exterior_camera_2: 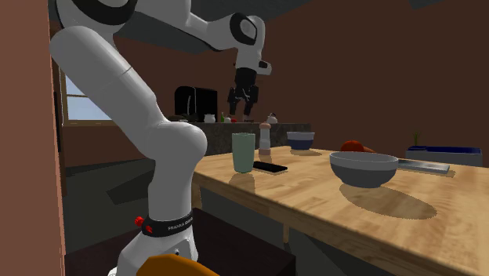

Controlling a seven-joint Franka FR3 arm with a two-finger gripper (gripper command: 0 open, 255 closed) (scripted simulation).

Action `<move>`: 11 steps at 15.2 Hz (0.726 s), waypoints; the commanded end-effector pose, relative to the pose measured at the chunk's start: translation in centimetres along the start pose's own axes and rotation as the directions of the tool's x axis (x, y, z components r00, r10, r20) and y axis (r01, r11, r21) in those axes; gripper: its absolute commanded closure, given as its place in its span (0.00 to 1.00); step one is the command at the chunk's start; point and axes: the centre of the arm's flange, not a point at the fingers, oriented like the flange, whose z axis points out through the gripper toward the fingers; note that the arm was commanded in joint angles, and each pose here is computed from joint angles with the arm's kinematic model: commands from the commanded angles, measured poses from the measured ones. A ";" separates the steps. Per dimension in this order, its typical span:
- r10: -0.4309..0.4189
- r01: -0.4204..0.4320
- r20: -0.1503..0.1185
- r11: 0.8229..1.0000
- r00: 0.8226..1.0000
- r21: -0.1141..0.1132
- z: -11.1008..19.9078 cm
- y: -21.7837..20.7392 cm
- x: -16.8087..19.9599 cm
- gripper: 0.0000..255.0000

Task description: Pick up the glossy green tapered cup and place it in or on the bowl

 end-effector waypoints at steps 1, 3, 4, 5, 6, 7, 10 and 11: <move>0.000 0.000 0.000 1.000 1.000 0.000 0.0 0.0 0.0 0.00; -0.024 0.024 -0.053 1.000 0.998 -0.015 1.8 -1.7 0.5 0.00; -0.037 0.035 -0.080 0.999 0.996 -0.023 2.7 -2.5 0.7 0.00; -0.049 0.046 -0.106 0.998 0.993 -0.032 3.6 -3.3 1.0 0.00; -0.062 0.057 -0.132 0.998 0.989 -0.040 4.5 -4.1 1.2 0.00; -0.075 0.068 -0.158 0.996 0.985 -0.049 5.4 -4.9 1.5 0.00; -0.080 0.072 -0.169 0.996 0.982 -0.053 6.9 -5.2 1.9 0.00; -0.080 0.072 -0.169 0.996 0.982 -0.053 7.4 -5.2 1.9 0.00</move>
